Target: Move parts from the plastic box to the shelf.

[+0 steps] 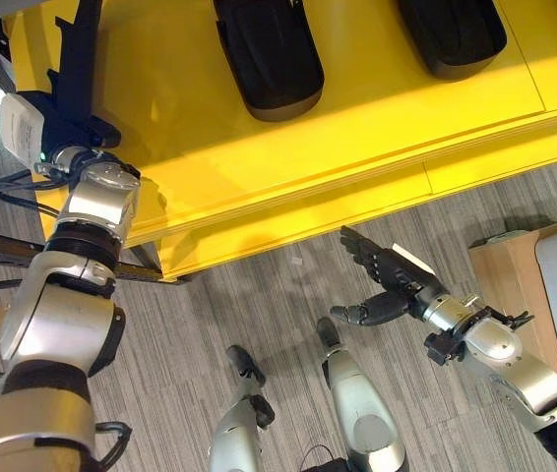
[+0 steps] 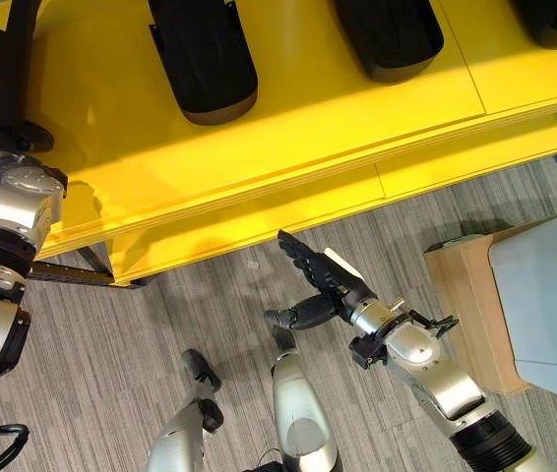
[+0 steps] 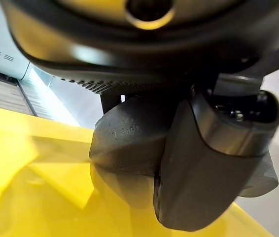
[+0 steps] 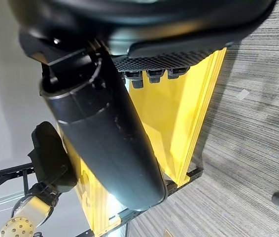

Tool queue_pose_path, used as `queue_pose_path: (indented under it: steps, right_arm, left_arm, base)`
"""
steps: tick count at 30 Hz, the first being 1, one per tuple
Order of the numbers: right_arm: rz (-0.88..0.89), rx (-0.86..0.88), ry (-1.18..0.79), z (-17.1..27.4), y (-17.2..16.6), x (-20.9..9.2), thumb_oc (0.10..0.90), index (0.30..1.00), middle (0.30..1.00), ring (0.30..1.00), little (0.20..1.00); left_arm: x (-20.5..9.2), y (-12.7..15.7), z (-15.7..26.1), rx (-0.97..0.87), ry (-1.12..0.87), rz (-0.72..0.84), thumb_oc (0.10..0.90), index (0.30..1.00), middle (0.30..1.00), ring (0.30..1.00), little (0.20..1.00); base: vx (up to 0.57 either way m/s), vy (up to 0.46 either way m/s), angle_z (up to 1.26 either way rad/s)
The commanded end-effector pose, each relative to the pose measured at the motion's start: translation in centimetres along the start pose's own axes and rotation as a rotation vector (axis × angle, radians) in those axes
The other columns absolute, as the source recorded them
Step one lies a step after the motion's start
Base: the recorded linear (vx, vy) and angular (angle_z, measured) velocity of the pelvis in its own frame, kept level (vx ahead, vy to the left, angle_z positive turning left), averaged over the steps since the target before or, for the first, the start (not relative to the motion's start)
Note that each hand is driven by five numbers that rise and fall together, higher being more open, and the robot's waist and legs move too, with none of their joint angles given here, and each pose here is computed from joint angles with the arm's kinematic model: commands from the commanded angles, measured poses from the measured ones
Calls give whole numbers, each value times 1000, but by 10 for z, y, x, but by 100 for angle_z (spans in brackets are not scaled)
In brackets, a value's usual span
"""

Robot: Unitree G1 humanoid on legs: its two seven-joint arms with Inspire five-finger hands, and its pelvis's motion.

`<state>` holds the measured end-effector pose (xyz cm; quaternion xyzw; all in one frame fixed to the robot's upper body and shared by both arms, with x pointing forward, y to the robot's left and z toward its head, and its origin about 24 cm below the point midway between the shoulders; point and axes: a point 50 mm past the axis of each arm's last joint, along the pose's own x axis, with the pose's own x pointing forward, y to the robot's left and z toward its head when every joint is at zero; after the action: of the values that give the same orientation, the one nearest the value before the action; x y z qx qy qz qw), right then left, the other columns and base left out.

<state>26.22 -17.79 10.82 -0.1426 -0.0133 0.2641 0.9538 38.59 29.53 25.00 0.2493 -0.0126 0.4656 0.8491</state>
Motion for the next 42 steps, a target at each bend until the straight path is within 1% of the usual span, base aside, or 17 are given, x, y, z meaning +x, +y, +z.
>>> queue_pose_path:
  steps: [1, 3, 6, 8, 13, 15, 28, 37, 42]
  right_arm:
    - [-16, -10, -215, 43, -5, 8, 900, 1000, 1000, 1000, 1000]
    - [-21, -6, -219, 44, -6, 9, 900, 1000, 1000, 1000, 1000]
    - [-10, -7, -218, 45, -4, 11, 900, 1000, 1000, 1000, 1000]
    - [-10, -5, -219, 46, -4, 11, 900, 1000, 1000, 1000, 1000]
    - [-11, -4, -221, 46, -4, 11, 900, 1000, 1000, 1000, 1000]
    - [-8, 5, -220, 45, -3, 11, 900, 1000, 1000, 1000, 1000]
    - [-11, -4, -218, 45, -3, 10, 900, 1000, 1000, 1000, 1000]
    - [-10, 0, -218, 44, -1, 9, 900, 1000, 1000, 1000, 1000]
    - [-8, 0, -215, 43, 1, 9, 900, 1000, 1000, 1000, 1000]
  left_arm:
    - [11, 25, 46, -122, -91, 78, 400, 300, 300, 300, 300]
    - [9, 20, 45, -154, -75, 51, 400, 300, 300, 300, 300]
    - [3, 8, 38, -258, 5, -13, 400, 300, 300, 300, 300]
    - [2, 7, 35, -209, -19, 3, 400, 300, 300, 300, 300]
    - [1, 5, 32, -216, -1, -5, 400, 300, 300, 300, 300]
    - [-1, 1, 29, -247, 24, -27, 400, 300, 300, 300, 300]
    - [-6, -6, 22, -247, 40, -39, 400, 300, 300, 300, 300]
    - [-4, 0, 17, -226, 85, 51, 400, 300, 300, 300, 300]
    - [-4, 0, 13, -263, 129, 43, 400, 300, 300, 300, 300]
  base:
    - [13, -55, 0]
    - [2, -53, -1]
    - [0, 0, 0]
    - [0, 0, 0]
    - [0, -10, 0]
    - [2, -57, 0]
    - [6, 2, -3]
    - [2, 0, -2]
    - [0, 0, 0]
